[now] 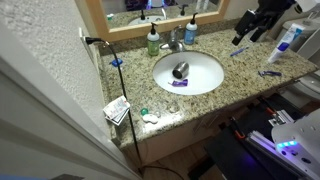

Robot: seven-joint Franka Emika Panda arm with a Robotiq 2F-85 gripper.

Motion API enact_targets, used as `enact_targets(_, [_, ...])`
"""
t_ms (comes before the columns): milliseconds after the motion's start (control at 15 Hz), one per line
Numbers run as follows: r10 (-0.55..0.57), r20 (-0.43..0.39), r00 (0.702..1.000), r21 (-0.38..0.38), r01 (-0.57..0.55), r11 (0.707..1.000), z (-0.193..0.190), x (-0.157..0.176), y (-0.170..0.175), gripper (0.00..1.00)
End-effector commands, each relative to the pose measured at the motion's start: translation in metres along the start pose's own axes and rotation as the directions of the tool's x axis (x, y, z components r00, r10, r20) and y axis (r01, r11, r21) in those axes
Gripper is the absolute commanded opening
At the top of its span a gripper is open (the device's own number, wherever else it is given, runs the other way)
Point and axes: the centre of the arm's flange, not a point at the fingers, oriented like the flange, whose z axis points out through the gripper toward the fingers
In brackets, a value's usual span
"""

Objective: Push the faucet handle down

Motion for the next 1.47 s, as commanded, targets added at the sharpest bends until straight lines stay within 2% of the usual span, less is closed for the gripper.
enact_targets(0, [0.026,-0.006,1.000,-0.001,-0.026,1.000,-0.001,0.000,-0.002,1.00])
enact_targets(200, [0.053,-0.015,0.999,-0.001,-0.053,0.999,-0.003,-0.001,-0.003,1.00])
enact_targets(267, [0.062,0.008,0.998,-0.052,-0.061,0.997,-0.006,-0.003,-0.001,1.00])
enact_targets(333, [0.085,0.019,0.996,-0.072,-0.084,0.994,-0.006,-0.004,-0.002,1.00])
enact_targets(600, [0.169,-0.094,0.981,-0.049,-0.174,0.984,-0.003,-0.002,-0.005,1.00])
enact_targets(667, [0.189,-0.112,0.976,-0.046,-0.195,0.980,-0.071,0.030,-0.015,1.00])
enact_targets(733, [0.208,-0.136,0.969,-0.053,-0.217,0.975,-0.079,0.034,-0.015,1.00])
enact_targets(867, [0.257,-0.205,0.944,0.000,-0.263,0.965,-0.132,0.044,-0.015,1.00])
enact_targets(933, [0.249,-0.226,0.942,0.036,-0.248,0.968,-0.163,0.040,-0.015,1.00])
enact_targets(1000, [0.232,-0.213,0.949,0.019,-0.233,0.972,-0.118,0.028,-0.012,1.00])
enact_targets(1067, [0.234,-0.233,0.944,0.032,-0.233,0.972,-0.137,0.029,-0.014,1.00])
enact_targets(1200, [0.233,-0.228,0.945,0.028,-0.233,0.972,-0.133,0.028,-0.014,1.00])
enact_targets(1267, [0.221,-0.188,0.957,-0.013,-0.228,0.974,-0.119,0.040,-0.016,1.00])
enact_targets(1400, [0.181,-0.148,0.972,-0.064,-0.192,0.979,-0.093,0.088,-0.020,1.00])
